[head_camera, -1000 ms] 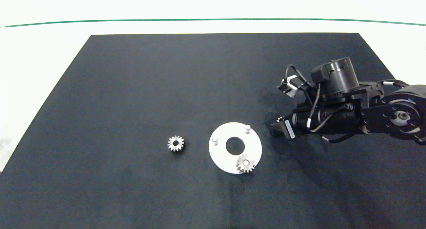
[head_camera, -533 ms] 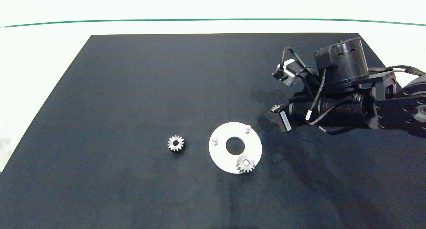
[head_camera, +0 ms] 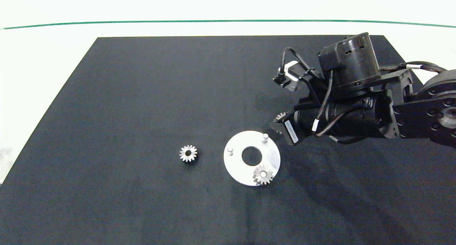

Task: Install three planetary gears onto the carrier pins

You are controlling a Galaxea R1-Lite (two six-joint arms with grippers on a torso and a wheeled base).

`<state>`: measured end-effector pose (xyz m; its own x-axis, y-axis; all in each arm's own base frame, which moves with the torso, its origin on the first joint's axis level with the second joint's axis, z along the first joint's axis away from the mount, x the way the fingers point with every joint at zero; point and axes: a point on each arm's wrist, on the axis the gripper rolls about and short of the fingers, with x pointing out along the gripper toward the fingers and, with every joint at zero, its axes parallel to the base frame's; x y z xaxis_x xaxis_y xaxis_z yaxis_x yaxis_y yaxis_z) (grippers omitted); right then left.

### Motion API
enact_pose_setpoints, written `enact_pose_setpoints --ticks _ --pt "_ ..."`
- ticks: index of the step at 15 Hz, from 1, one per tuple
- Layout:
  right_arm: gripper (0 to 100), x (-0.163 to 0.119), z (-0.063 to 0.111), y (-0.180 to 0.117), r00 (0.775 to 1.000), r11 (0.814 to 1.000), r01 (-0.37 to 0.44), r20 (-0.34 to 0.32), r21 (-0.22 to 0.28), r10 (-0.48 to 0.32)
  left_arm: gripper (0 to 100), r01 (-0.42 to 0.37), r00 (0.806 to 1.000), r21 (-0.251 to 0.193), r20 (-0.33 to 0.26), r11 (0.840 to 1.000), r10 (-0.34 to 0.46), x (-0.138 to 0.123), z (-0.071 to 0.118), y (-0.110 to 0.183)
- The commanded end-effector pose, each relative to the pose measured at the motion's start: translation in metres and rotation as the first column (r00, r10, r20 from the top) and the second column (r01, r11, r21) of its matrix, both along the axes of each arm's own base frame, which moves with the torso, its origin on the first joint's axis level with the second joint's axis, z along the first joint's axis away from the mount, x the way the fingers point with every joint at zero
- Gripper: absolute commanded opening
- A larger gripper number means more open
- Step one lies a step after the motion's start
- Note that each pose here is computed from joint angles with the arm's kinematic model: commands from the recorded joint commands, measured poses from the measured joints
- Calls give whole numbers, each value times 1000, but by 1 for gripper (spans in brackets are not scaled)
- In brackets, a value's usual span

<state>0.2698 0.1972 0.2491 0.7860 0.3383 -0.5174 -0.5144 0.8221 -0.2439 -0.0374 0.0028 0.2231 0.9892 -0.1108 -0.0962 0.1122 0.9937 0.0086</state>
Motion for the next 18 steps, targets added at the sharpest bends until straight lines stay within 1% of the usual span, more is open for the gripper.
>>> enact_pose_setpoints --ticks 1,5,11,16,18 --pt "0 2 -12 12 999 1000 -20 -27 -23 19 100 0 1000 -1 10 1000 0 -2 3 0" --pt "0 4 -21 19 999 999 -30 -45 -36 28 100 -1 1000 -1 10 1000 1 -2 3 0" --pt "0 9 -28 22 998 999 -29 -60 -44 27 100 2 1000 -2 7 1000 -2 -2 1 0" --pt "0 13 -29 25 998 999 -30 -56 -39 27 100 0 1000 -3 12 1000 0 -2 3 0" --pt "0 15 -31 27 998 999 -18 -67 -27 16 100 0 1000 -3 10 1000 0 -2 2 0"
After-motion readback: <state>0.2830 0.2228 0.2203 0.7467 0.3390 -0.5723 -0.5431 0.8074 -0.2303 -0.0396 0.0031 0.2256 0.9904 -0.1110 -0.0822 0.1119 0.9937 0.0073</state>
